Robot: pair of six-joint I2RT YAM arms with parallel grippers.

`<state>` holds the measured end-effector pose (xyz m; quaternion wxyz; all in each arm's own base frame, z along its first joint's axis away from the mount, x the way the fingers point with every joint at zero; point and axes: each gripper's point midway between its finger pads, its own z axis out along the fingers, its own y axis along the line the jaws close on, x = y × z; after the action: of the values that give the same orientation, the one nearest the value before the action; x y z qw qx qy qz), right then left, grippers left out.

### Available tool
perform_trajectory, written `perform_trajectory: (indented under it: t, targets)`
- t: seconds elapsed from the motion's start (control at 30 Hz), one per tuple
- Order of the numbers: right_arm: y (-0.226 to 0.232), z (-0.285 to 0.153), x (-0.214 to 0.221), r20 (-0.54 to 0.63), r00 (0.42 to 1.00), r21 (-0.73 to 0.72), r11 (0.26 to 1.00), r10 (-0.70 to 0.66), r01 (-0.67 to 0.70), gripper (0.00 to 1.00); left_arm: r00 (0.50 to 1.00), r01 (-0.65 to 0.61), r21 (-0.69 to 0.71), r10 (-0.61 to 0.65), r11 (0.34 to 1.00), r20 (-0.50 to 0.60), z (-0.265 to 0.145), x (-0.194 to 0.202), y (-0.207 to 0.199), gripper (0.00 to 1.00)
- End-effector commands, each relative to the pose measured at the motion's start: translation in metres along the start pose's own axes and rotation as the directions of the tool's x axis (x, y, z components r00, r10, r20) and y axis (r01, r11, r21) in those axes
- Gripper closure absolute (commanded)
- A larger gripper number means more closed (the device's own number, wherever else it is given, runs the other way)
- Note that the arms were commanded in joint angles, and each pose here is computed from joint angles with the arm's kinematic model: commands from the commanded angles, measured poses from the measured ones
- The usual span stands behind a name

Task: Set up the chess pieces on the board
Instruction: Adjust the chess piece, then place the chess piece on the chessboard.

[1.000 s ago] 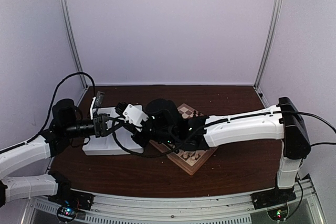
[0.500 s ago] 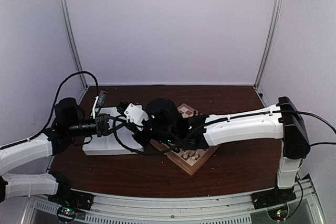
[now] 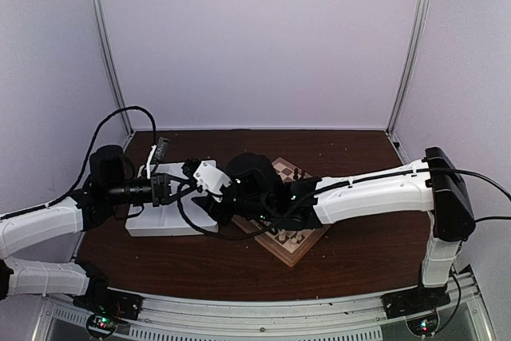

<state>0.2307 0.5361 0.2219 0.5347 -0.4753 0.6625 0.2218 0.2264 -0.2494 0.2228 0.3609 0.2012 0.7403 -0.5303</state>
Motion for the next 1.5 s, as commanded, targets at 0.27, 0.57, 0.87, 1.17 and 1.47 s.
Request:
perform_trajectory:
  t: [0.27, 0.57, 0.87, 1.17, 1.47]
  targets:
    - [-0.056, -0.08, 0.001, 0.05, 0.999, 0.151, 0.988, 0.009, -0.016, 0.35, 0.983, -0.149, -0.085, 0.138, 0.985, -0.125, 0.049, -0.016, 0.007, 1.0]
    - [-0.139, -0.176, 0.049, 0.051, 0.983, 0.389, 0.903, 0.178, -0.184, 0.29, 0.938, -0.217, -0.078, 0.185, 0.973, -0.294, 0.127, -0.005, 0.007, 1.0]
    - [-0.198, -0.245, 0.121, -0.01, 0.903, 0.611, 0.717, 0.43, -0.335, 0.26, 0.858, -0.318, -0.083, 0.25, 0.944, -0.448, 0.198, 0.014, 0.008, 1.0]
    - [-0.224, -0.276, 0.148, 0.027, 0.859, 0.687, 0.615, 0.511, -0.387, 0.22, 0.826, -0.336, -0.092, 0.247, 0.937, -0.507, 0.25, 0.026, 0.032, 1.0]
    - [-0.226, -0.297, 0.141, 0.128, 0.868, 0.676, 0.598, 0.48, -0.431, 0.2, 0.783, -0.376, -0.129, 0.24, 0.918, -0.574, 0.279, 0.045, 0.061, 1.0]
